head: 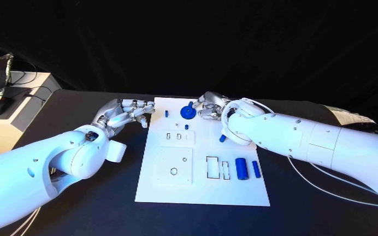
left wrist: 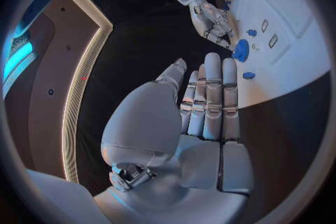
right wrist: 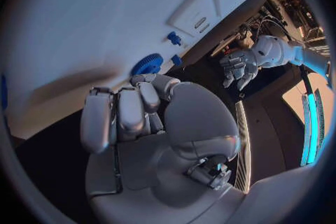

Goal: Assemble the parts on the task board

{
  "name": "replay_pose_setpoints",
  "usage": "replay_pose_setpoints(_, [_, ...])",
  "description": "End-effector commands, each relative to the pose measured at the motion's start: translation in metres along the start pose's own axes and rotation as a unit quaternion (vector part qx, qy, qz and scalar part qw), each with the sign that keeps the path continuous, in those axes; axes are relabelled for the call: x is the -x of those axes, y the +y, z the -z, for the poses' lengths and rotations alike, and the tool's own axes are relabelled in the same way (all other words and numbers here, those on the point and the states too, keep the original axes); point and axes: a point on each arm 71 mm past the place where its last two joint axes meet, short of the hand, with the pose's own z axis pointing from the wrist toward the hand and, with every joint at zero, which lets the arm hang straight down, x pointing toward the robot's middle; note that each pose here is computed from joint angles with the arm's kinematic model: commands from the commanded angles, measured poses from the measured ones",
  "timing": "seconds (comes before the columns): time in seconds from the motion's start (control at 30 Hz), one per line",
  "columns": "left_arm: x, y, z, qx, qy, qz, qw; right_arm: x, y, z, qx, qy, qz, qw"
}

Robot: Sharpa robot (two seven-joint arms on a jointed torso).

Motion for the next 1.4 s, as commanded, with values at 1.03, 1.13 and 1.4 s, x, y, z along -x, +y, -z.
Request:
replay_pose_setpoints(1.03, [0.0041,-0.0008,0.0017,-0.005,0.001,-0.003,1.0,0.065,-0.059,0.063,0.073,-0.109,-0.06,0.99])
replay_pose_setpoints(1.13, [0.0038,-0.0006,0.0022,-0.004,0.002,-0.002,1.0,0.075,-0.078,0.073,0.082,-0.103,-0.045,0.99])
replay_pose_setpoints(1.4, [0.0045,0.0018,0.0035,-0.001,0.004,-0.001,1.0,0.085,-0.116,0.087,0.062,-0.083,0.002,0.995])
